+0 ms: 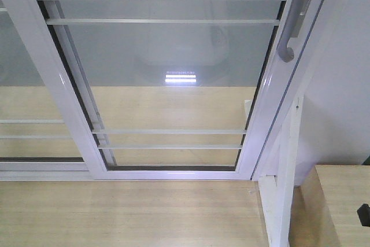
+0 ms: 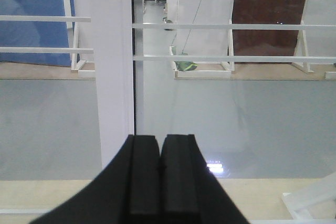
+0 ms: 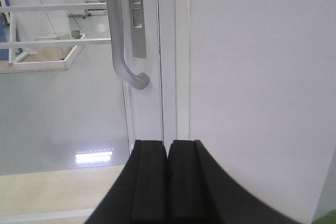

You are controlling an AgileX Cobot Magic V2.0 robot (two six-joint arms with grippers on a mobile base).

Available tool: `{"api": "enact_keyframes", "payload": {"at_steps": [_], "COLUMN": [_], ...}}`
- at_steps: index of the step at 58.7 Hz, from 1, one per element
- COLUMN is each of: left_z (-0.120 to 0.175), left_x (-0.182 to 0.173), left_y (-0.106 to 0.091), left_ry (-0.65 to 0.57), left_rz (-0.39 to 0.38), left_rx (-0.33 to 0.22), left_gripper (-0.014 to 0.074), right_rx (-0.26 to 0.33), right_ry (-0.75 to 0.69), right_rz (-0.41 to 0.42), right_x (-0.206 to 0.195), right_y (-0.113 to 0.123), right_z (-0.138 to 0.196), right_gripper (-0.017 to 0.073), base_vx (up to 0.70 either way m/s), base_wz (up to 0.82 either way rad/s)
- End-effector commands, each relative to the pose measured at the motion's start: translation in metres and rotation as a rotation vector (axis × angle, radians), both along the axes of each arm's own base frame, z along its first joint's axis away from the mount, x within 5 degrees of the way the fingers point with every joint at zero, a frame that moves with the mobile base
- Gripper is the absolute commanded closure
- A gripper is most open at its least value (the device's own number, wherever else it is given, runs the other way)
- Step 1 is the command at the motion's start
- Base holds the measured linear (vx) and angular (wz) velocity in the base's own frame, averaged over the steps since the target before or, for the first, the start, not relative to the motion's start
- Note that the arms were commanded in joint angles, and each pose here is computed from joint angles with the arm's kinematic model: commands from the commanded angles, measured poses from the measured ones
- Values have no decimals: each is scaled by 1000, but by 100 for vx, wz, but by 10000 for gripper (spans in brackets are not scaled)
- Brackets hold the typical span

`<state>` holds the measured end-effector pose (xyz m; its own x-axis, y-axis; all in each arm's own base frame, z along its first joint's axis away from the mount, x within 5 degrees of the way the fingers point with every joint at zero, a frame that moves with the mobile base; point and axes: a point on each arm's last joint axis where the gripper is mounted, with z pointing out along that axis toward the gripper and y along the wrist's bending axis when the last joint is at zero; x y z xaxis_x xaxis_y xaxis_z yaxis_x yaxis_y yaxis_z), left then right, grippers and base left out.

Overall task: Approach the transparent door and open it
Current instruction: 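Approach closer and align the base with the silver door handle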

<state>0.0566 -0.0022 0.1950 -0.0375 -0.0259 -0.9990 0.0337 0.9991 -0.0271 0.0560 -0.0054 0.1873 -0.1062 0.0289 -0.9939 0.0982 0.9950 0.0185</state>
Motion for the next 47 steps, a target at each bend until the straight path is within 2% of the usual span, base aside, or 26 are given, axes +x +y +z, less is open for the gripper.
{"api": "enact_keyframes", "payload": {"at_steps": [1,47], "left_z": [-3,-3], "left_x": [1,1], "left_y": [0,0], "left_ry": [-52,-52], "left_rz": [3,0], "left_rx": [-22,-22], "left_gripper": [599,599], "right_rx": [-8,-8], "right_ry": [-84,-81], "right_rz": [-7,-7], "right_x": [0,0], "right_y": [0,0], "right_z": [4,4], "right_gripper": [567,567], "base_vx": [3,3], "base_wz": [0,-2]}}
